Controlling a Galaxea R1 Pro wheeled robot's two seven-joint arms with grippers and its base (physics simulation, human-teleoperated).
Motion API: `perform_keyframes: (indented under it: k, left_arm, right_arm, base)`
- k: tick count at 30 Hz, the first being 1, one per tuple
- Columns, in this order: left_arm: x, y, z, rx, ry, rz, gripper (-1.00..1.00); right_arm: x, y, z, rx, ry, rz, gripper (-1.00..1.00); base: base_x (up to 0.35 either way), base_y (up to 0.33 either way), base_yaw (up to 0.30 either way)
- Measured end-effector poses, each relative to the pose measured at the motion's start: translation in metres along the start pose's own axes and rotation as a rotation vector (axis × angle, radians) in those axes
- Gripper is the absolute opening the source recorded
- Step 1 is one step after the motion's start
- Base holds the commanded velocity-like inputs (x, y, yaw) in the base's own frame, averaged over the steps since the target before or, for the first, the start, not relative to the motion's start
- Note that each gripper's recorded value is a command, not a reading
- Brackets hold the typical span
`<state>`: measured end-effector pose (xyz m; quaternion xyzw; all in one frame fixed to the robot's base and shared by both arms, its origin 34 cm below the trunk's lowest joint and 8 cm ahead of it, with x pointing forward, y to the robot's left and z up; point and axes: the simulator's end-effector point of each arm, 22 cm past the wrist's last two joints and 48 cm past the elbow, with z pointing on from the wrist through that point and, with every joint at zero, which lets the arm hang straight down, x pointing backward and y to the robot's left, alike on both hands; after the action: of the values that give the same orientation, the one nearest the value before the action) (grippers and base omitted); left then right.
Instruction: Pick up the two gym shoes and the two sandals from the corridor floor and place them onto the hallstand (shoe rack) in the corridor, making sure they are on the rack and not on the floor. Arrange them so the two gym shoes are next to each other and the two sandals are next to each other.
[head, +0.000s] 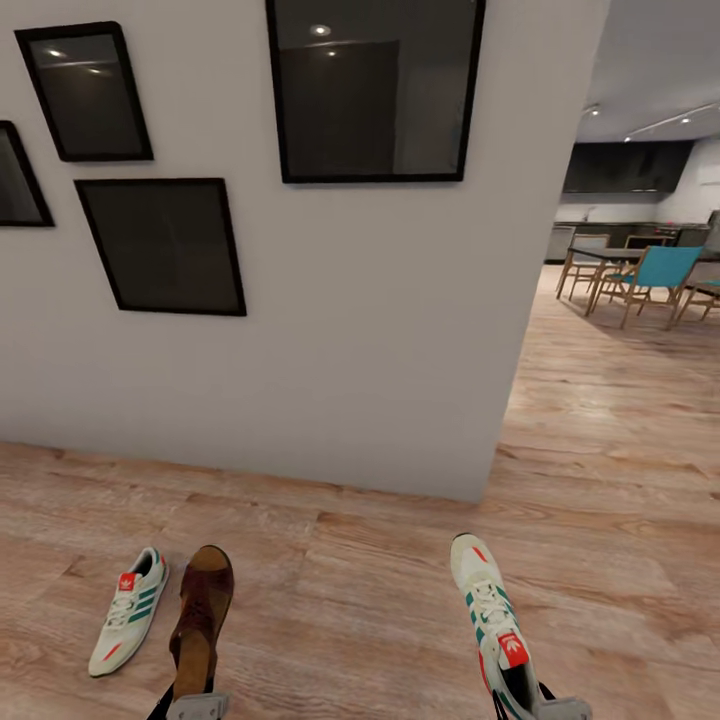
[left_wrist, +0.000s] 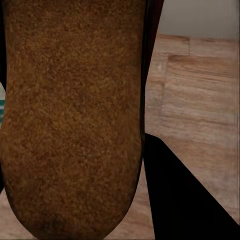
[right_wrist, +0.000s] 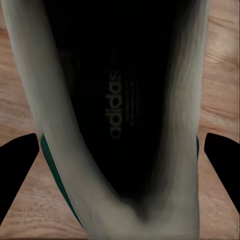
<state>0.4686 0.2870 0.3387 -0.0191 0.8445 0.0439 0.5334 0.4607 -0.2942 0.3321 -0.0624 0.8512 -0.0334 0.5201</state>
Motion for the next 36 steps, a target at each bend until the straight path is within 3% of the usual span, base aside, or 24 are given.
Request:
perform_keyframes:
  k: [9, 16, 36]
  left_arm:
    - [-0.003, 0.0, 0.001, -0.003, -0.007, -0.002, -1.0]
    - [-0.005, 0.002, 0.001, -0.007, -0.011, -0.004, -1.0]
    - [-0.001, 0.0, 0.0, 0.0, -0.001, -0.002, -1.0]
  right_arm:
    - [-0.001, -0.004, 0.0, 0.008, -0.003, 0.002, -1.0]
    - [0.003, -0.038, -0.003, 0.103, 0.003, 0.056, -1.0]
    - [0.006, -0.041, -0.005, 0.112, 0.01, 0.064, -1.0]
  base:
    - [0.0, 0.0, -0.266]
    - [0.0, 0.0, -0.266]
    - [0.0, 0.0, -0.266]
